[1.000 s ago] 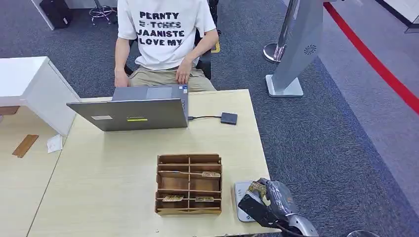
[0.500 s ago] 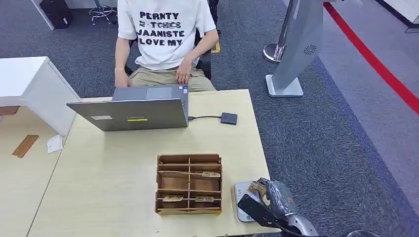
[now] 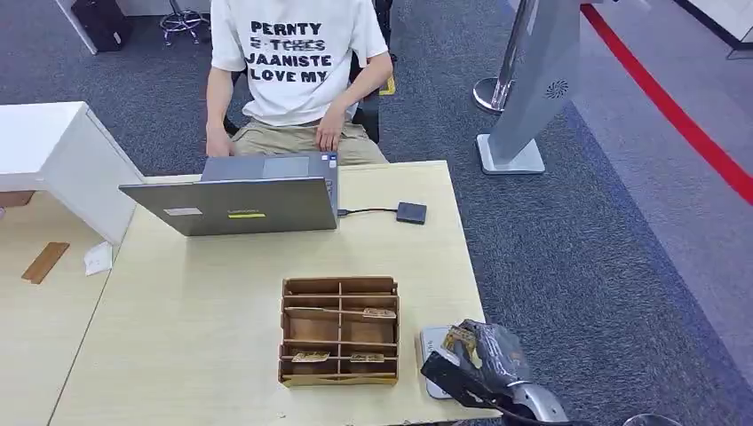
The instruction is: Pass the card to the sensor for recognition and then transmit it.
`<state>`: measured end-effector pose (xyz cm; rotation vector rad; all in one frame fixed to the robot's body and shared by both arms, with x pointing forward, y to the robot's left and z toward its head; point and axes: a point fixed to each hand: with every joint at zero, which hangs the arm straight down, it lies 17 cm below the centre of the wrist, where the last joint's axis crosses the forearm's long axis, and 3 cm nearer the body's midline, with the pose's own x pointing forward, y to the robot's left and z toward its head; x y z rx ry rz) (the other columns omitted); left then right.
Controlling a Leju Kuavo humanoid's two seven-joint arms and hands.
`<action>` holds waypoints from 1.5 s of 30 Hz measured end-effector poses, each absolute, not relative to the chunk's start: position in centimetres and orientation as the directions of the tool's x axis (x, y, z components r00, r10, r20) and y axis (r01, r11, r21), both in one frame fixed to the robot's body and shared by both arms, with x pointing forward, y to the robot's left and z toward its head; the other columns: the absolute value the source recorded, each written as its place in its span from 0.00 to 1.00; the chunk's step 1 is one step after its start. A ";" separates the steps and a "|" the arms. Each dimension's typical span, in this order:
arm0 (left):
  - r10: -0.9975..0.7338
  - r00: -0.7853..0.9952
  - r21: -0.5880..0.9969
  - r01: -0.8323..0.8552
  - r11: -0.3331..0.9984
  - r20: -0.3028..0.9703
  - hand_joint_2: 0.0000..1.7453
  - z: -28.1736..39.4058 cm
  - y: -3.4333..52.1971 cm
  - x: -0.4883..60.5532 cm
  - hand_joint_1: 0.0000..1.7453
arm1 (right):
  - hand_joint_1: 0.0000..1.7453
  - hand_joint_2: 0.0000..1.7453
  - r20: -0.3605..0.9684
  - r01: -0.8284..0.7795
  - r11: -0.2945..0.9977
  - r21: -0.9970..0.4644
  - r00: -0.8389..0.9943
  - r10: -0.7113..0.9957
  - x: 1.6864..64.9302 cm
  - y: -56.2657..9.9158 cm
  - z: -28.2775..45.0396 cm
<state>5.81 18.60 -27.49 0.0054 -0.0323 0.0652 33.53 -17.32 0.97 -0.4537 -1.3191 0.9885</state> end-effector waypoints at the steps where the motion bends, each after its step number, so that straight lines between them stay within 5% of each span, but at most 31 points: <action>1: 0.065 0.997 0.004 -0.065 0.998 0.032 0.00 -27.5 18.6 5.8 0.00 | 1.00 1.00 0.588 -0.343 0.536 -0.771 -0.060 0.807 33.5 -17.1 0.8; 45: 0.051 0.998 0.002 -0.052 0.999 0.027 0.00 -27.5 18.4 5.7 0.00 | 1.00 1.00 0.570 -0.365 0.513 -0.777 -0.065 0.819 33.5 -16.3 0.0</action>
